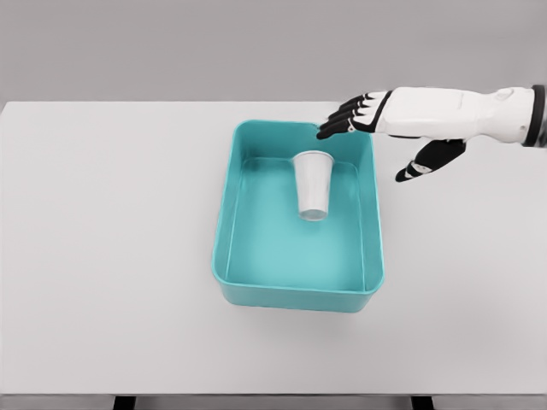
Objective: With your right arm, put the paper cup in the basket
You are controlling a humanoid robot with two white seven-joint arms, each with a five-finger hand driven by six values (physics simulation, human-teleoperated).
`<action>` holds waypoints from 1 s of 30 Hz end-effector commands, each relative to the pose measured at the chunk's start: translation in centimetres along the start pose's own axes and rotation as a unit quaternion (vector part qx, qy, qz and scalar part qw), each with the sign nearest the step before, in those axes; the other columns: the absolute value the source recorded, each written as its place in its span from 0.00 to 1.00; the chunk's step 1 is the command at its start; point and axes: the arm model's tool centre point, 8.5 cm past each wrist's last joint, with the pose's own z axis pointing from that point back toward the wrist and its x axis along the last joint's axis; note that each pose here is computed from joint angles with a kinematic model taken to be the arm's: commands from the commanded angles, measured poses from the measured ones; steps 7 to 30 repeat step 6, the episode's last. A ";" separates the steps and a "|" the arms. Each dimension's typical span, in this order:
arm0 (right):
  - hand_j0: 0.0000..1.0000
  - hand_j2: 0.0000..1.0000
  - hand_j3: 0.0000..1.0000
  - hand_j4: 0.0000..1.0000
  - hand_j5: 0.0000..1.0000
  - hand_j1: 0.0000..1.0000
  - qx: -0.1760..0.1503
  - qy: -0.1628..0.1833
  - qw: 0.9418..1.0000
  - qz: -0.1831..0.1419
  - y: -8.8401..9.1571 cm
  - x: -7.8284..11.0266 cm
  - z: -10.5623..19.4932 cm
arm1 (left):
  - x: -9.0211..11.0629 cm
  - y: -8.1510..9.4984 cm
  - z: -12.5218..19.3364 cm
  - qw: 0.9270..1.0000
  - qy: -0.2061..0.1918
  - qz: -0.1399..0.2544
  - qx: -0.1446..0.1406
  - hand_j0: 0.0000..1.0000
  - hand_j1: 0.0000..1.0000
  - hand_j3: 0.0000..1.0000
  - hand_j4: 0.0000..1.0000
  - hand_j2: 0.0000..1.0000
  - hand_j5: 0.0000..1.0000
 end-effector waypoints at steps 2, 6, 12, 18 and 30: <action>1.00 1.00 1.00 1.00 1.00 1.00 0.007 0.005 1.000 0.005 0.5 -0.1 1.8 | 0.0 0.0 0.0 1.000 0.000 -0.001 0.000 1.00 1.00 1.00 1.00 1.00 1.00; 1.00 1.00 1.00 1.00 1.00 1.00 0.010 0.003 1.000 0.004 0.9 -0.1 2.0 | 0.8 -0.4 -0.1 1.000 -0.011 0.002 -0.005 1.00 1.00 1.00 1.00 1.00 1.00; 1.00 1.00 1.00 1.00 1.00 1.00 0.010 0.003 1.000 0.004 0.9 -0.1 2.0 | 0.8 -0.4 -0.1 1.000 -0.011 0.002 -0.005 1.00 1.00 1.00 1.00 1.00 1.00; 1.00 1.00 1.00 1.00 1.00 1.00 0.010 0.003 1.000 0.004 0.9 -0.1 2.0 | 0.8 -0.4 -0.1 1.000 -0.011 0.002 -0.005 1.00 1.00 1.00 1.00 1.00 1.00; 1.00 1.00 1.00 1.00 1.00 1.00 0.010 0.003 1.000 0.004 0.9 -0.1 2.0 | 0.8 -0.4 -0.1 1.000 -0.011 0.002 -0.005 1.00 1.00 1.00 1.00 1.00 1.00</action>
